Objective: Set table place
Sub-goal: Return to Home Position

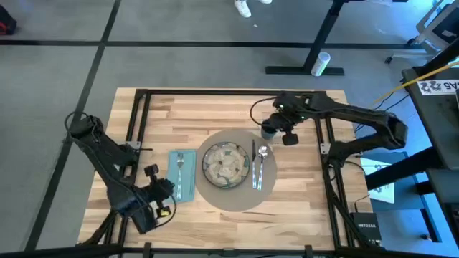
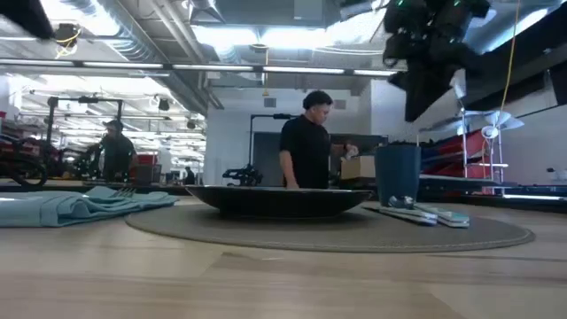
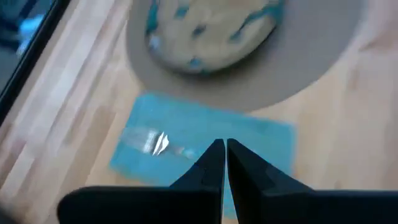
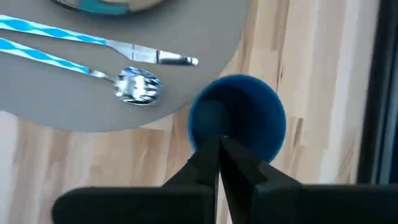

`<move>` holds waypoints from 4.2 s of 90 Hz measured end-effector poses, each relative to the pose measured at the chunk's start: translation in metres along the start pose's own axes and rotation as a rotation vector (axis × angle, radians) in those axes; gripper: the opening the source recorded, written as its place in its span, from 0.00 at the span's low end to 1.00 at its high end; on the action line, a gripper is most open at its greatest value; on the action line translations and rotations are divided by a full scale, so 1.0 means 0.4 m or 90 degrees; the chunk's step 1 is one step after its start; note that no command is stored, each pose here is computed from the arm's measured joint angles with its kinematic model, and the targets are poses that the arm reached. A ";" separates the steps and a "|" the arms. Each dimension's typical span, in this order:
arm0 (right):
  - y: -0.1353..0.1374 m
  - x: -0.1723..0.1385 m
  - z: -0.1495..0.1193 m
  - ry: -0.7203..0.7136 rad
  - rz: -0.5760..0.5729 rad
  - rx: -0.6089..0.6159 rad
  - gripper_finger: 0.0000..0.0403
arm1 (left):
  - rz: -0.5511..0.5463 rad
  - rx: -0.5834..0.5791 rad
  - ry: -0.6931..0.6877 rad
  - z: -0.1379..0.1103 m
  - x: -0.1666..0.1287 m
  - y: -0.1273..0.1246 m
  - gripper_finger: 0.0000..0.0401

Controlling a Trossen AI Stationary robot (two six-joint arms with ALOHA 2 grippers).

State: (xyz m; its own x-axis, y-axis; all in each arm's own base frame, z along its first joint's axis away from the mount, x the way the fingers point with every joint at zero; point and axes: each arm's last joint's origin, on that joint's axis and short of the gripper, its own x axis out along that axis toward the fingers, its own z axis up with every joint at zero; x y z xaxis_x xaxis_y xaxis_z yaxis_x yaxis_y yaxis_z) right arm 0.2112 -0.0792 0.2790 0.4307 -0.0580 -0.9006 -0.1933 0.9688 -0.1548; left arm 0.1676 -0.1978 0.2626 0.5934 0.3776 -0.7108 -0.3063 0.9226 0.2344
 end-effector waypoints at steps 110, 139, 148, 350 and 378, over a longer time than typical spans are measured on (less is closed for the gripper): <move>0.340 0.041 -0.039 -0.540 0.031 -0.299 0.00 | -0.376 0.064 -0.253 -0.049 0.259 0.141 0.00; 0.337 0.042 -0.153 -0.698 -0.105 -0.302 0.00 | -0.347 0.025 -0.314 -0.059 0.311 0.243 0.00; 0.335 0.039 -0.183 -0.724 -0.135 -0.296 0.00 | -0.309 -0.007 -0.358 -0.079 0.302 0.273 0.00; 0.327 0.112 -0.306 -0.670 -0.301 -0.168 0.00 | -0.298 -0.033 -0.542 -0.253 0.243 0.433 0.00; 0.310 0.092 -0.303 -0.633 -0.467 -0.174 0.00 | -0.132 -0.123 -0.537 -0.248 0.263 0.488 0.00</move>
State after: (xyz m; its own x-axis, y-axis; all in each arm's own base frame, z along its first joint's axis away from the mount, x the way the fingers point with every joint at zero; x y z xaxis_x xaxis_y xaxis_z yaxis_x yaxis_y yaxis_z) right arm 0.0960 0.0097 0.1774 0.9652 -0.2385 0.1071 0.2469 0.6971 -0.6732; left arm 0.0966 0.0143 0.1678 0.9783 0.2067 0.0156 -0.2065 0.9783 -0.0144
